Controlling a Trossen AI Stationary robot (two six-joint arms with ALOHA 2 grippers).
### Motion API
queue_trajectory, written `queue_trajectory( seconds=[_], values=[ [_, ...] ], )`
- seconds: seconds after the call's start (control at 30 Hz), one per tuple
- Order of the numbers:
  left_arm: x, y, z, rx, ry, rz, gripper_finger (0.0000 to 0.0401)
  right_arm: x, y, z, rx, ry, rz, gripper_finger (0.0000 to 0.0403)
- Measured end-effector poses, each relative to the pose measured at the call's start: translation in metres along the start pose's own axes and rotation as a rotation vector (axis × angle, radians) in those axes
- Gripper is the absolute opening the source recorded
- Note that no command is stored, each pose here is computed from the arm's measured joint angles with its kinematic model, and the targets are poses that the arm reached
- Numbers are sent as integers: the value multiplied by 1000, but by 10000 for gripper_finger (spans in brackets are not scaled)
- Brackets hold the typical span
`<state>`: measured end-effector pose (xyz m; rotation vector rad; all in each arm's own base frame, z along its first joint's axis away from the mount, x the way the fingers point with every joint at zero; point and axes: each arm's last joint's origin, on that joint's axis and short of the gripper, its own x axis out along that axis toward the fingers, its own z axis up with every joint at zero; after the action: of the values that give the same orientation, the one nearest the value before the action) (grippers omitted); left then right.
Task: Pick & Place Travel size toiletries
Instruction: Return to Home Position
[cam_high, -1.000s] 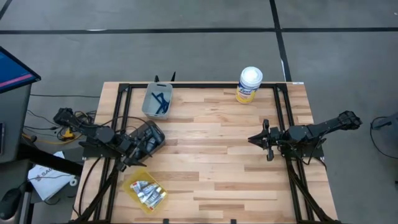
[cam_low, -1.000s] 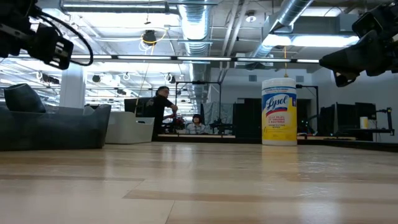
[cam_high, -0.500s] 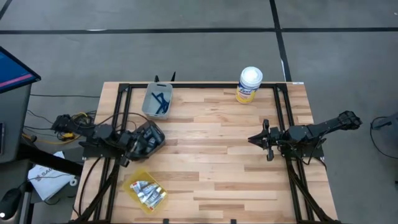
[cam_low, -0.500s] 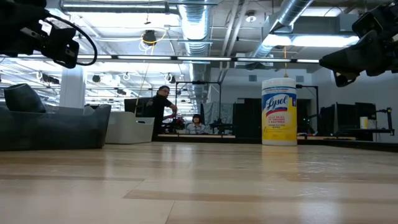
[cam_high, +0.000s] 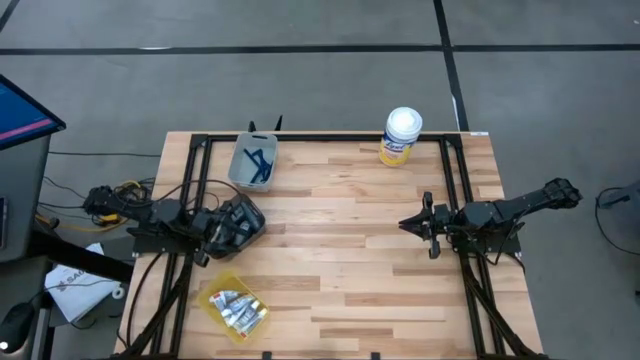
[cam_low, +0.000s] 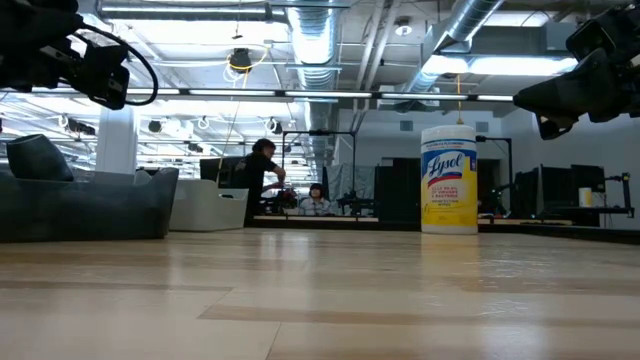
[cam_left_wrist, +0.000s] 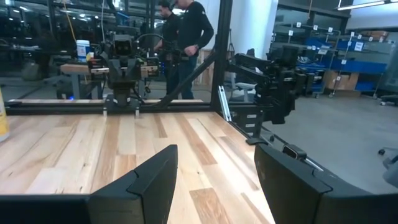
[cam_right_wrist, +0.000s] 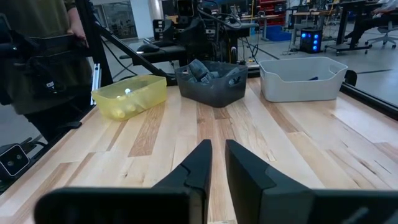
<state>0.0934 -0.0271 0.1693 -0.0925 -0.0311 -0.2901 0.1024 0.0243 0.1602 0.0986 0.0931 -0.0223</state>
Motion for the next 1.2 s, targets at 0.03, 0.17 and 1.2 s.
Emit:
queue_trajectory(
  seconds=[0.03,0.17,1.2],
  values=[
    [0,0,0,0,-2,0,209,0,0,0,0,0,0,40],
    [0,0,0,0,-4,0,209,0,0,0,0,0,0,40],
    [0,0,2,0,-15,-2,209,0,0,0,0,-1,0,40]
  ],
)
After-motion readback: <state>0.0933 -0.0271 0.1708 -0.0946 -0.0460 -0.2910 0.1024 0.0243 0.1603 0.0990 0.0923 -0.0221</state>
